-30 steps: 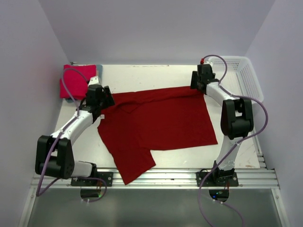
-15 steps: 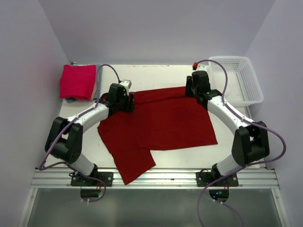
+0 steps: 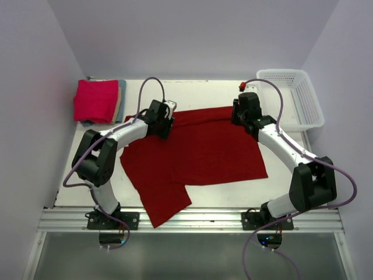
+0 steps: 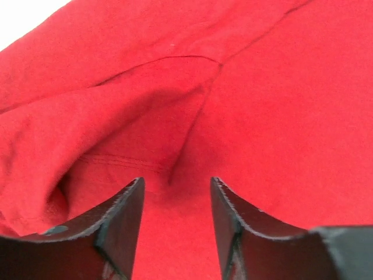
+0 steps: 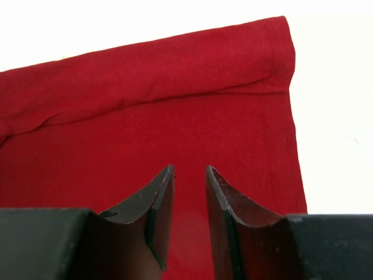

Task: Fold and stack the t-shirts
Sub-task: Fold the tshirt

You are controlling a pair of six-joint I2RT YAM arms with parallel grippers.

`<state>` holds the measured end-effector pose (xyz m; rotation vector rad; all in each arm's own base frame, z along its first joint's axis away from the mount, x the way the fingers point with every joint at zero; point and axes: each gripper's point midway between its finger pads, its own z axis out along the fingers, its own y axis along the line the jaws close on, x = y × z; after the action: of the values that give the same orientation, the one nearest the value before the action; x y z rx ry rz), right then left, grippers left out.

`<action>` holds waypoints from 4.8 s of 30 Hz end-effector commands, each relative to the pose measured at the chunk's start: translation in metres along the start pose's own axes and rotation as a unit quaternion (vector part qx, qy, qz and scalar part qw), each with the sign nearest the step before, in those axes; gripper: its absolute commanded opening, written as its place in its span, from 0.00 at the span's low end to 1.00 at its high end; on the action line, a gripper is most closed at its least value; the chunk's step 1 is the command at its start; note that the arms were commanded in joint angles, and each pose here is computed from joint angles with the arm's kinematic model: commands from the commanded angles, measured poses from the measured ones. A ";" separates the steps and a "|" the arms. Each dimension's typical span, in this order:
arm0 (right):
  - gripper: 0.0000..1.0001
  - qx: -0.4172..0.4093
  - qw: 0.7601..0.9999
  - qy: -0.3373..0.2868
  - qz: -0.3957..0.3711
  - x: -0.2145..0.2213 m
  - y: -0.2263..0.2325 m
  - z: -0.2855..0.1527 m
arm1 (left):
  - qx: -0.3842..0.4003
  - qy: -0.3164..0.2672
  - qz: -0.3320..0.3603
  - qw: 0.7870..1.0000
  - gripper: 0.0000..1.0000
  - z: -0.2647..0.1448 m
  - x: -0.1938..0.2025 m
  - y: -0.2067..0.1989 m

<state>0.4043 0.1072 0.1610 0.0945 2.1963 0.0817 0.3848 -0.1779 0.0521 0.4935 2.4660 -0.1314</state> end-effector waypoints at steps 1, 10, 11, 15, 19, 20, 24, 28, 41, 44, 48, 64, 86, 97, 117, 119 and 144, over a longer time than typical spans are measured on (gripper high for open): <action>0.31 -0.005 1.000 -0.023 0.013 -0.010 0.002 -0.007 | -0.034 0.010 0.020 0.999 0.50 0.003 -0.006 0.013; 0.27 0.010 1.000 -0.021 0.009 -0.005 -0.004 -0.005 | -0.066 0.038 0.023 0.997 0.41 0.008 0.002 0.024; 0.27 0.012 1.000 -0.021 0.010 -0.005 -0.005 -0.005 | -0.066 0.038 0.023 0.997 0.40 0.009 0.003 0.024; 0.26 0.015 1.000 -0.019 0.008 -0.003 -0.007 -0.005 | -0.060 0.046 0.022 0.997 0.36 0.014 0.007 0.021; 0.25 0.020 1.000 -0.019 0.009 -0.002 -0.008 -0.004 | -0.053 0.052 0.023 0.997 0.34 0.017 0.011 0.019; 0.25 0.020 1.000 -0.019 0.008 -0.002 -0.009 -0.004 | -0.049 0.053 0.023 0.997 0.34 0.017 0.011 0.018; 0.24 0.023 1.000 -0.021 0.007 -0.002 -0.009 -0.004 | -0.046 0.053 0.022 0.997 0.33 0.018 0.011 0.016; 0.21 0.024 0.999 -0.020 0.006 -0.001 -0.010 -0.004 | -0.045 0.047 0.022 0.998 0.27 0.017 0.008 0.016; 0.17 0.027 0.999 -0.020 0.006 -0.001 -0.011 -0.003 | -0.053 0.007 -0.006 0.999 0.00 -0.025 -0.028 0.015; 0.17 0.028 0.999 -0.020 0.007 -0.001 -0.012 -0.003 | -0.050 -0.002 -0.010 0.999 0.00 -0.042 -0.036 0.009; 0.17 0.029 0.999 -0.021 0.007 -0.001 -0.012 -0.004 | -0.037 0.005 -0.015 0.999 0.00 -0.057 -0.031 -0.002; 0.18 0.030 0.999 -0.027 0.006 -0.005 -0.013 -0.010 | 0.029 0.053 -0.008 0.998 0.00 -0.066 0.015 -0.064; 0.25 0.031 0.999 -0.017 -0.007 0.002 -0.015 -0.007 | -0.139 -0.083 -0.253 0.954 0.43 -0.073 0.016 0.063; 0.23 0.033 0.999 -0.017 -0.011 0.003 -0.017 -0.010 | -0.084 -0.107 -0.342 0.930 0.31 -0.051 0.016 0.080; 0.22 0.037 0.999 -0.014 -0.012 0.006 -0.018 -0.009 | -0.109 -0.031 -0.375 0.920 0.27 -0.010 0.081 0.103; 0.22 0.038 0.999 -0.013 -0.012 0.006 -0.019 -0.008 | -0.117 -0.027 -0.375 0.919 0.26 -0.009 0.085 0.105; 0.21 0.040 0.999 -0.011 -0.012 0.007 -0.019 -0.008 | -0.118 -0.013 -0.368 0.922 0.20 -0.007 0.104 0.102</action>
<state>0.3924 0.0920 0.1462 0.1050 2.2186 -0.0028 0.3484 -0.0422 0.0155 -0.5599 2.4357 -0.0740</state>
